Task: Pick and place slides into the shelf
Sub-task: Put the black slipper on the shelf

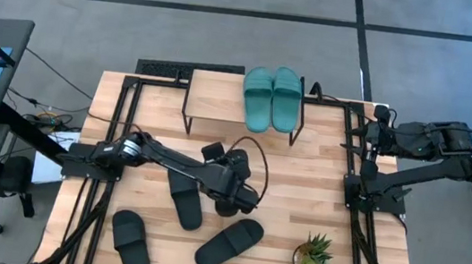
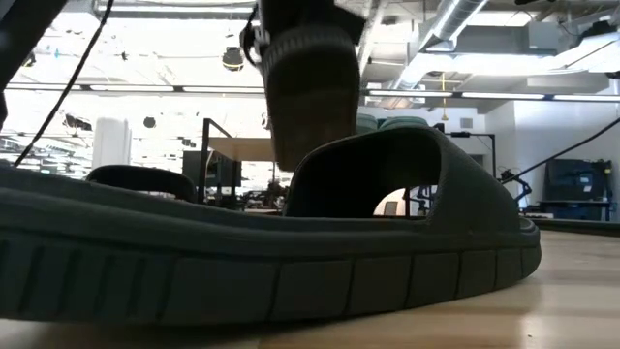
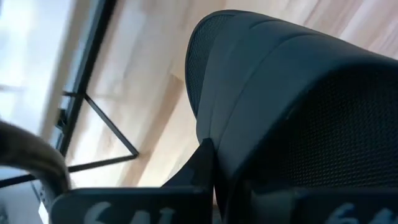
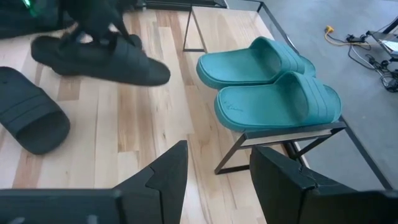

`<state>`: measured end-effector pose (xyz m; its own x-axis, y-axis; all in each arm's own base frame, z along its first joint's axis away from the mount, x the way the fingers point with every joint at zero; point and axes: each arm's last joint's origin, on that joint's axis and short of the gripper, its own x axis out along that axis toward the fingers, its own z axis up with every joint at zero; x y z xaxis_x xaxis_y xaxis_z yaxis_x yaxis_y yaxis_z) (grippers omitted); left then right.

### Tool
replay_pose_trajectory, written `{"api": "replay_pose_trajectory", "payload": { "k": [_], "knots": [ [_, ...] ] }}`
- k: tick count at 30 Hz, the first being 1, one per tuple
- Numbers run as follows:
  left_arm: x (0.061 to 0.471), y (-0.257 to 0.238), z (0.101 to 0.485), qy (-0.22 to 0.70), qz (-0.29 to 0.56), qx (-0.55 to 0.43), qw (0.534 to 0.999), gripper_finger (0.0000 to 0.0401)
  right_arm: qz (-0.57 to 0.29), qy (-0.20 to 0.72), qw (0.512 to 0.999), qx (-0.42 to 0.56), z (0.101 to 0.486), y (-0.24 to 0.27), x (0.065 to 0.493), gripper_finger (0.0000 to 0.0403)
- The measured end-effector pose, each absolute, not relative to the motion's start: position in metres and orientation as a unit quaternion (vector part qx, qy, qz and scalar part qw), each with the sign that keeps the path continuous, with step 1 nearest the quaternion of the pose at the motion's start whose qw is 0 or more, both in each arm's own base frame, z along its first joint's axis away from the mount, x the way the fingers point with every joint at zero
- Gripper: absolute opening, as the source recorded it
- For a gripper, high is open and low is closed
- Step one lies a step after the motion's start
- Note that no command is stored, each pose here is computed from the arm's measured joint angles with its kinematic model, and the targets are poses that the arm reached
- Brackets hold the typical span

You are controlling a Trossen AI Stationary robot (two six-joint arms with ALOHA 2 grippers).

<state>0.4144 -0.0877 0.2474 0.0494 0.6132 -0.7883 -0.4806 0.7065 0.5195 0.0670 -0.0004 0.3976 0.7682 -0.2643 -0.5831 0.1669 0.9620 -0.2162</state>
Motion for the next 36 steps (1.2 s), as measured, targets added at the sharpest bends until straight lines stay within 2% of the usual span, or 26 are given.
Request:
{"api": "replay_pose_trajectory", "payload": {
  "k": [6,12,22,29,36],
  "knots": [
    [0.399,-0.086,0.287,0.525,0.383,0.105,0.753,0.0001,-0.123,0.318,0.937,-0.071,0.398,-0.001,0.067,0.0161],
    [0.389,-0.066,0.318,0.498,0.392,0.174,0.754,0.0001,-0.164,0.307,0.936,-0.05,0.399,-0.002,0.067,0.0161],
    [0.374,0.005,0.352,0.519,0.42,0.248,0.702,0.0,-0.214,0.287,0.933,-0.017,0.4,-0.004,0.067,0.0161],
    [0.365,0.073,0.353,0.576,0.436,0.241,0.648,0.0,-0.232,0.282,0.931,-0.01,0.4,-0.005,0.067,0.0161],
    [0.355,0.118,0.353,0.598,0.455,0.205,0.628,0.0,-0.235,0.281,0.931,-0.007,0.4,-0.005,0.067,0.0161]
  ]
}}
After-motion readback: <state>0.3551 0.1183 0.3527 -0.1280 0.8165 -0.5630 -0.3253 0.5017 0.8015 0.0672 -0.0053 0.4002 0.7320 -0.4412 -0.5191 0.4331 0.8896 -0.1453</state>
